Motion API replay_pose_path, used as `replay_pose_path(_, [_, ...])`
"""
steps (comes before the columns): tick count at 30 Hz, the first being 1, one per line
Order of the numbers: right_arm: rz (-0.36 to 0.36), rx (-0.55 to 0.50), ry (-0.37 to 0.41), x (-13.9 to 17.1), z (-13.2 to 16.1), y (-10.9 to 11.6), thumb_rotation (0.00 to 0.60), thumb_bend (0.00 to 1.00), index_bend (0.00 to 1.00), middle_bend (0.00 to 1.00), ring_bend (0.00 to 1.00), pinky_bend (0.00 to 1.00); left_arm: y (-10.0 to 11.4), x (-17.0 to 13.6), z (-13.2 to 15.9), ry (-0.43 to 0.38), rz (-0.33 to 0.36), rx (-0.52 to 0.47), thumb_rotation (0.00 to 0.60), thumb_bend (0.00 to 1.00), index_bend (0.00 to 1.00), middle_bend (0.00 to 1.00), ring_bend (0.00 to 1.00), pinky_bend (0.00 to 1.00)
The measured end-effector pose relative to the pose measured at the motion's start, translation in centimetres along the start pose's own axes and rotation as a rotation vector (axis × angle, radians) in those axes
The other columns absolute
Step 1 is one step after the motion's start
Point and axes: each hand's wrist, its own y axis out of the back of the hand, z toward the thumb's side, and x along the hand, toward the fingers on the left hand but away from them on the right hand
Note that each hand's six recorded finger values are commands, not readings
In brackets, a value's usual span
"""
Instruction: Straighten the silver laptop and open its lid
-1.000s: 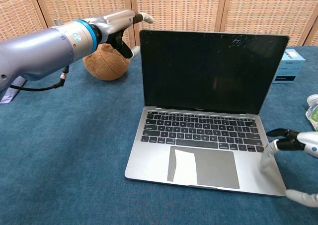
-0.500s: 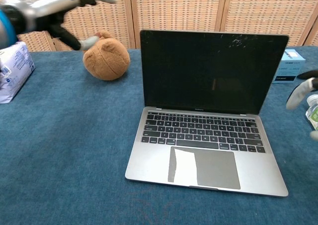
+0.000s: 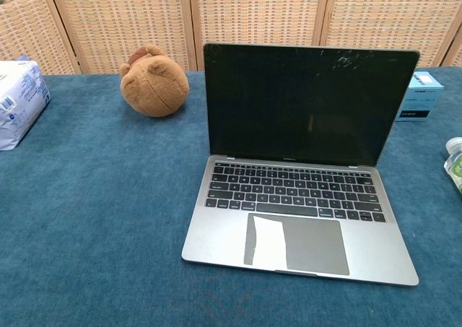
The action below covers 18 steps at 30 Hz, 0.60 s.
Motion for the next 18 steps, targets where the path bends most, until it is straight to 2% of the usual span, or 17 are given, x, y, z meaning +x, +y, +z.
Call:
replay_pose_path(6, [-0.043, 0.049, -0.109, 1.5, -3.0, 0.8, 0.600, 0.34, 0.22, 0.19, 0.00, 0.14, -1.2, -3.9, -4.3, 0.139, -0.012, 0.006, 0.600, 0.37, 0.02, 0.00, 0.00, 0.00])
replay_pose_path(9, [-0.055, 0.059, -0.135, 2.1, -3.6, 1.0, 0.600, 0.34, 0.22, 0.19, 0.00, 0.14, -1.6, -5.3, -5.3, 0.175, -0.008, -0.006, 0.600, 0.37, 0.02, 0.00, 0.00, 0.00])
replay_pose_path(18, [-0.072, 0.053, -0.181, 3.1, -4.5, 1.1, 0.600, 0.34, 0.22, 0.19, 0.00, 0.14, -2.4, -7.0, -4.9, 0.173, -0.006, -0.019, 0.600, 0.37, 0.02, 0.00, 0.00, 0.00])
